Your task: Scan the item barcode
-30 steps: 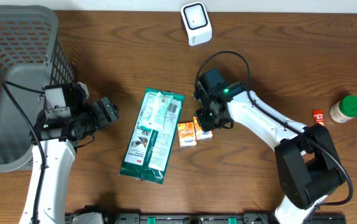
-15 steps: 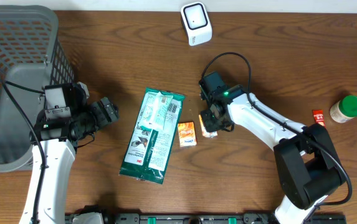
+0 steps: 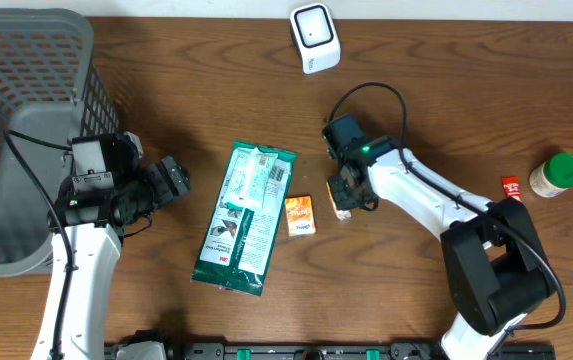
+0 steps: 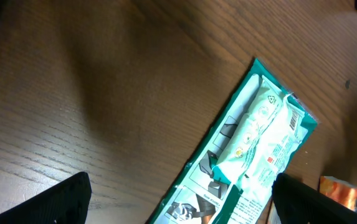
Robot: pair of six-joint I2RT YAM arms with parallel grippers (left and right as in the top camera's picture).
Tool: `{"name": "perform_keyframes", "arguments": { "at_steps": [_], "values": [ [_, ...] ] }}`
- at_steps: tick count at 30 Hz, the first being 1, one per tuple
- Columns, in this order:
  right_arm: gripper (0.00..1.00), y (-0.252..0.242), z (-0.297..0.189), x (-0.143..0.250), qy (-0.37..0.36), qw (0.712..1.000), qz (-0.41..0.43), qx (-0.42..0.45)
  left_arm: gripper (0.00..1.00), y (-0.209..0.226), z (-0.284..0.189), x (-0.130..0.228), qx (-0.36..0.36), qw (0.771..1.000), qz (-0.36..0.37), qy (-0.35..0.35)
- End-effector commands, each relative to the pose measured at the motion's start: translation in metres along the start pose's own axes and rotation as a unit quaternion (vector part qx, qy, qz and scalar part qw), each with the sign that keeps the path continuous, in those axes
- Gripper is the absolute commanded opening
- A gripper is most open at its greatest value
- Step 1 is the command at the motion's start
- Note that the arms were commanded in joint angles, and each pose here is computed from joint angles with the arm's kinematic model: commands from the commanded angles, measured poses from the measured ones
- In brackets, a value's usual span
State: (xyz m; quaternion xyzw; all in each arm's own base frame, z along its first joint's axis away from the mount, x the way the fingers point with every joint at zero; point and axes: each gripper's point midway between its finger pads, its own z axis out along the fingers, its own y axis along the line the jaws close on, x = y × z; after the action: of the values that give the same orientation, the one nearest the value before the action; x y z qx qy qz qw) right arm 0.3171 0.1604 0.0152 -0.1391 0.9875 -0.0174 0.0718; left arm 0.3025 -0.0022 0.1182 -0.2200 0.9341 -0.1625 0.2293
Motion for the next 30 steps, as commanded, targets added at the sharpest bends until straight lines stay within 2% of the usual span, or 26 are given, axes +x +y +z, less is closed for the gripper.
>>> {"name": "perform_keyframes", "arguments": {
  "at_steps": [1, 16, 26, 30],
  "values": [
    [0.17, -0.011, -0.001, 0.001, -0.001, 1.000, 0.016, 0.011, 0.93, 0.004, -0.001, -0.003, -0.008, 1.000, -0.010, -0.004],
    [0.22, -0.028, -0.007, -0.004, -0.003, 0.999, 0.037, 0.013, 0.93, 0.004, -0.001, -0.003, -0.008, 1.000, -0.010, -0.004],
    [0.31, -0.038, -0.036, -0.011, -0.031, 0.998, 0.057, -0.008, 0.93, 0.004, -0.001, -0.003, -0.008, 1.000, -0.010, -0.004],
    [0.38, -0.026, -0.051, -0.014, -0.048, 0.997, 0.022, -0.047, 0.93, 0.004, -0.001, -0.003, -0.008, 1.000, -0.010, -0.004]
  ]
}}
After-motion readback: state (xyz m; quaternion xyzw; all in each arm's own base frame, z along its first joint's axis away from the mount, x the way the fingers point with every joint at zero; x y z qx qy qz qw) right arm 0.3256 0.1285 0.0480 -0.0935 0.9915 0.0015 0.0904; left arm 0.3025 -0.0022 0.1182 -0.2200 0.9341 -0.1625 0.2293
